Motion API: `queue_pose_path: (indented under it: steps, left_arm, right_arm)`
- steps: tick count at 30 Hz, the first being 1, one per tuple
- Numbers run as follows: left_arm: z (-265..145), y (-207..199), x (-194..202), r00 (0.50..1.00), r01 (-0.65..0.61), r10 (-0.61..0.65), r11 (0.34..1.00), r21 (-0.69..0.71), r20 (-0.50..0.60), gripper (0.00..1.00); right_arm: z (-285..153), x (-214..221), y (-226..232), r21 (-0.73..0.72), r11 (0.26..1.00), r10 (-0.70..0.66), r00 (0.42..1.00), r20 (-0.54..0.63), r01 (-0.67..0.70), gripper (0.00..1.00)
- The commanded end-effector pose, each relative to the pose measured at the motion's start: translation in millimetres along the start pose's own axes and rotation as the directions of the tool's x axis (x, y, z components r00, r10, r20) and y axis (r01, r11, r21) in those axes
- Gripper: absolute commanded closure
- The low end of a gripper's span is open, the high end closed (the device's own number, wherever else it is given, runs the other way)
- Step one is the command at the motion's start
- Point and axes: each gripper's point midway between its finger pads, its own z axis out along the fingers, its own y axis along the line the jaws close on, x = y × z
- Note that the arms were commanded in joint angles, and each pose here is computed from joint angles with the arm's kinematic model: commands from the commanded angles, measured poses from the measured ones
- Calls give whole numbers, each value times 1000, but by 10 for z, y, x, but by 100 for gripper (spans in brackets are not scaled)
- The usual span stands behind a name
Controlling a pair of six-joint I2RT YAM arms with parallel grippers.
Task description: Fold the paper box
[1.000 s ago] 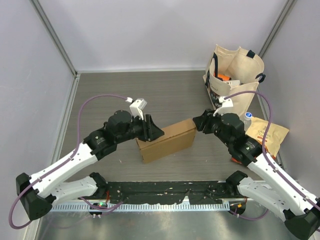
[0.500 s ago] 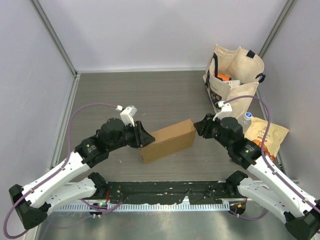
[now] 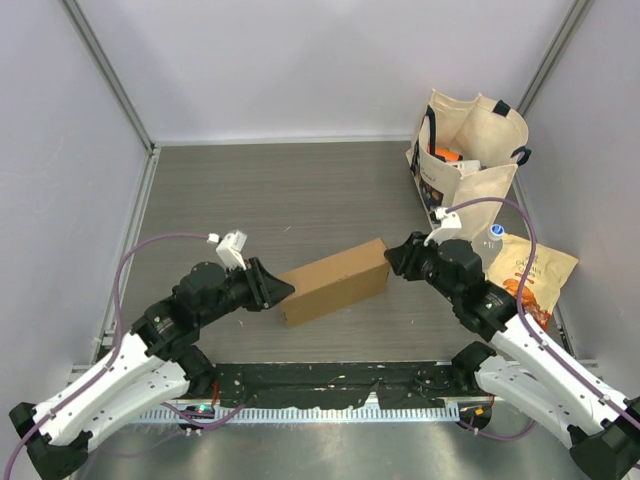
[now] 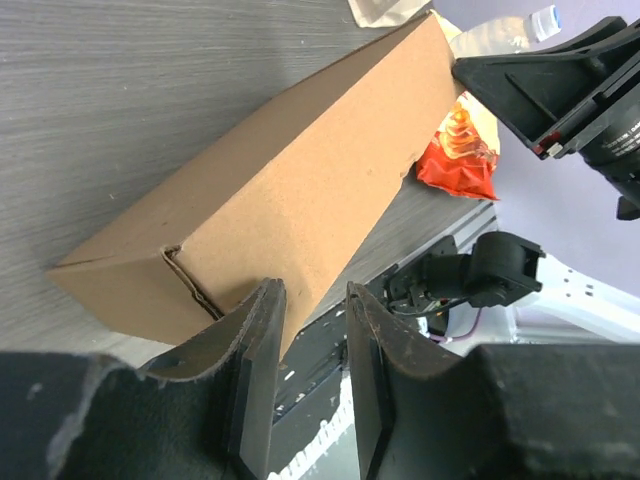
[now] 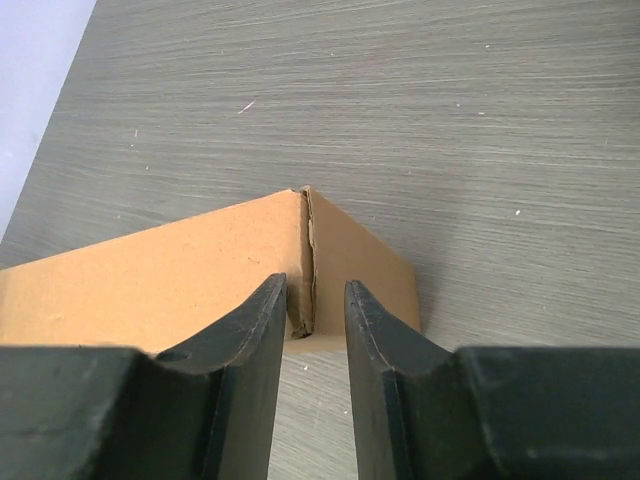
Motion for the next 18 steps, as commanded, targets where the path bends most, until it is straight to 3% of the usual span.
queue_pose_path:
  steps: [1,5,10,13,18]
  left_arm:
    - [-26,316,123,999,47,-48,992,-115,-4,63]
    - [-227,-108,-374,996,-72,77,994,-87,53,57]
    - [-273,-350,-506,994,-100,102,994,-52,31,53]
    - [-204,-240,-328,998,-55,55,998,-41,5,53]
    - [52,296,306,990,67,-80,991,-117,-116,56]
  right_arm:
    - [-52,-54,7,5,1000,8,1000,8,-8,65]
    - [-116,-405,147,-6,1000,-29,998,61,30,65]
    - [-112,-559,232,-15,999,-50,996,74,51,65]
    - [-62,-383,159,-6,999,-38,998,42,38,65]
    - [2,79,23,-11,999,32,999,-39,-32,65]
